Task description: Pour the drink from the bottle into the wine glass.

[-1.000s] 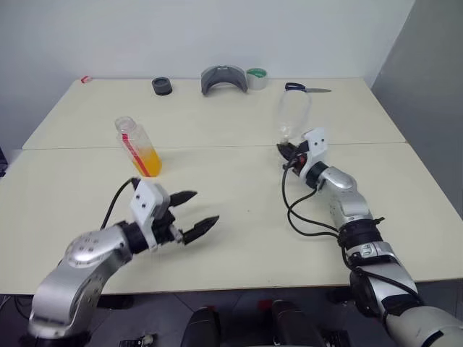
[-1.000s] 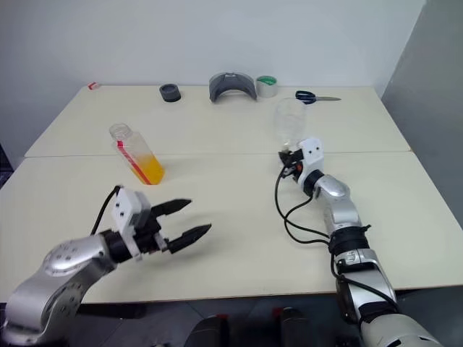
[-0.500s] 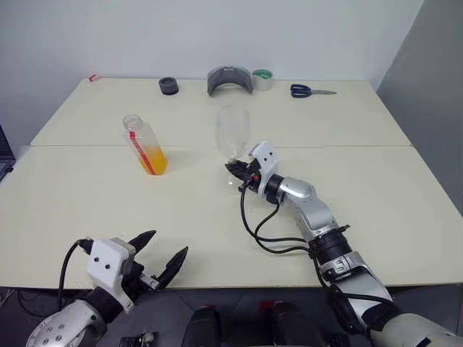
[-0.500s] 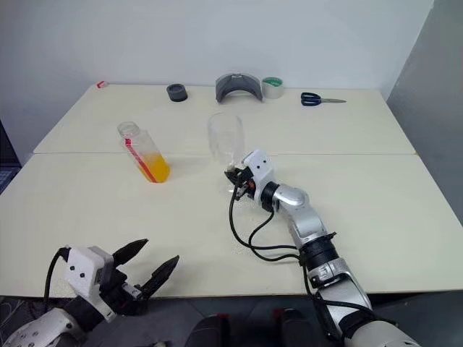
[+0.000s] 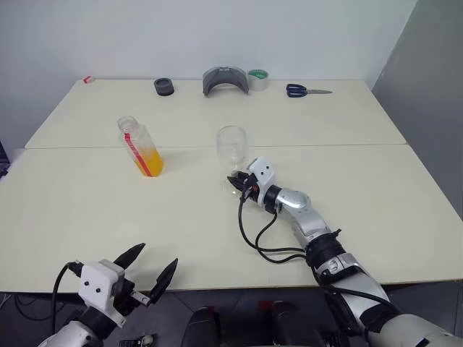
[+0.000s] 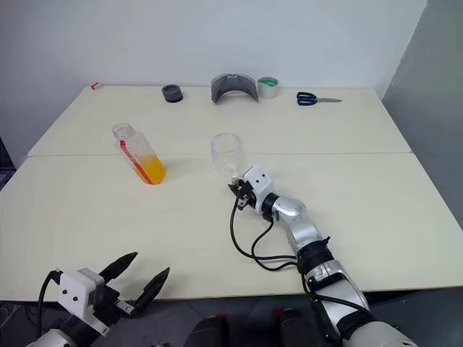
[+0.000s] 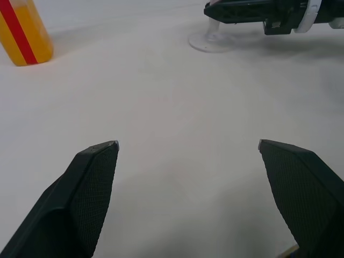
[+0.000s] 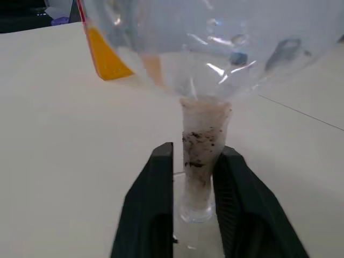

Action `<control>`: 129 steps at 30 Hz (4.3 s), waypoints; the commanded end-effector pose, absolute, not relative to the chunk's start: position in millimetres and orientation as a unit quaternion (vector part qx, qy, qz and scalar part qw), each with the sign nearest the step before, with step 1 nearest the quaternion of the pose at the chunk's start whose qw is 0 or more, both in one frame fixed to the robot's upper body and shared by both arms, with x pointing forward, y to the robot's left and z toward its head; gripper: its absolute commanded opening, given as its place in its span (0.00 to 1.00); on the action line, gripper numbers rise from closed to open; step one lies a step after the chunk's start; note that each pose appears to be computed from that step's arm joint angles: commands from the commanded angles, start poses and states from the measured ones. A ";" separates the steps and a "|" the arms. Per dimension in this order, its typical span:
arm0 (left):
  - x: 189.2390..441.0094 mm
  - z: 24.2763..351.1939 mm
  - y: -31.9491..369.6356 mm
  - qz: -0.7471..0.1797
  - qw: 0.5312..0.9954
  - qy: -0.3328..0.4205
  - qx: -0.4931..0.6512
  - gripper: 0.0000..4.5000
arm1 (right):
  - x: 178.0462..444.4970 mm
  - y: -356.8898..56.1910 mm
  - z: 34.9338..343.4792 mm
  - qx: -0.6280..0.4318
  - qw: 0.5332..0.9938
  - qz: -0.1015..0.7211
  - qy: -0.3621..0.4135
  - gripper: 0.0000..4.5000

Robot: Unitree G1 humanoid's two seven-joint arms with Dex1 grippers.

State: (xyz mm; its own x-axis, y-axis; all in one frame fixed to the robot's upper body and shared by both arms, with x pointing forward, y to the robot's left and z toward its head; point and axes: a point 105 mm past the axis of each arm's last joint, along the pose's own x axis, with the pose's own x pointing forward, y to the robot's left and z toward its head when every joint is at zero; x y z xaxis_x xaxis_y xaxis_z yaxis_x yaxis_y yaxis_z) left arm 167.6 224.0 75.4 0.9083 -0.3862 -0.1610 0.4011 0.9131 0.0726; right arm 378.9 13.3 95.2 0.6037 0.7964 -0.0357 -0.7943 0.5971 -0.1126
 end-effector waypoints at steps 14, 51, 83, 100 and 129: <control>204.2 84.3 273.9 -0.168 0.981 0.016 0.101 1.00 | 322.3 -56.5 141.2 -0.064 0.888 0.454 -0.047 0.99; 348.5 228.7 253.2 -0.001 0.986 -0.132 0.106 1.00 | 232.4 -99.0 241.8 -0.057 0.841 0.536 -0.037 0.99; 391.6 191.1 285.7 -0.030 0.995 -0.054 0.075 1.00 | 235.9 -95.3 244.4 -0.050 0.848 0.526 -0.042 0.99; 437.2 165.4 258.2 -0.100 0.988 -0.053 0.101 0.96 | 237.9 -92.7 245.1 -0.050 0.849 0.523 -0.047 1.00; 445.7 263.8 187.0 -0.238 0.898 -0.154 0.336 0.37 | 243.7 -97.8 270.4 -0.039 0.883 0.450 -0.125 1.00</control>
State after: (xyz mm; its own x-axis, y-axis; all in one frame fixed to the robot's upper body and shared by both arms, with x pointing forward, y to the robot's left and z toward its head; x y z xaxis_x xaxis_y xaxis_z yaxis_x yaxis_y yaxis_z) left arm 450.2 195.3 230.2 0.8712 -0.4884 0.0507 0.3678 0.7174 0.5916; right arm 246.7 -92.6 258.0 0.5519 0.8245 0.1249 -0.8137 0.5652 -0.1355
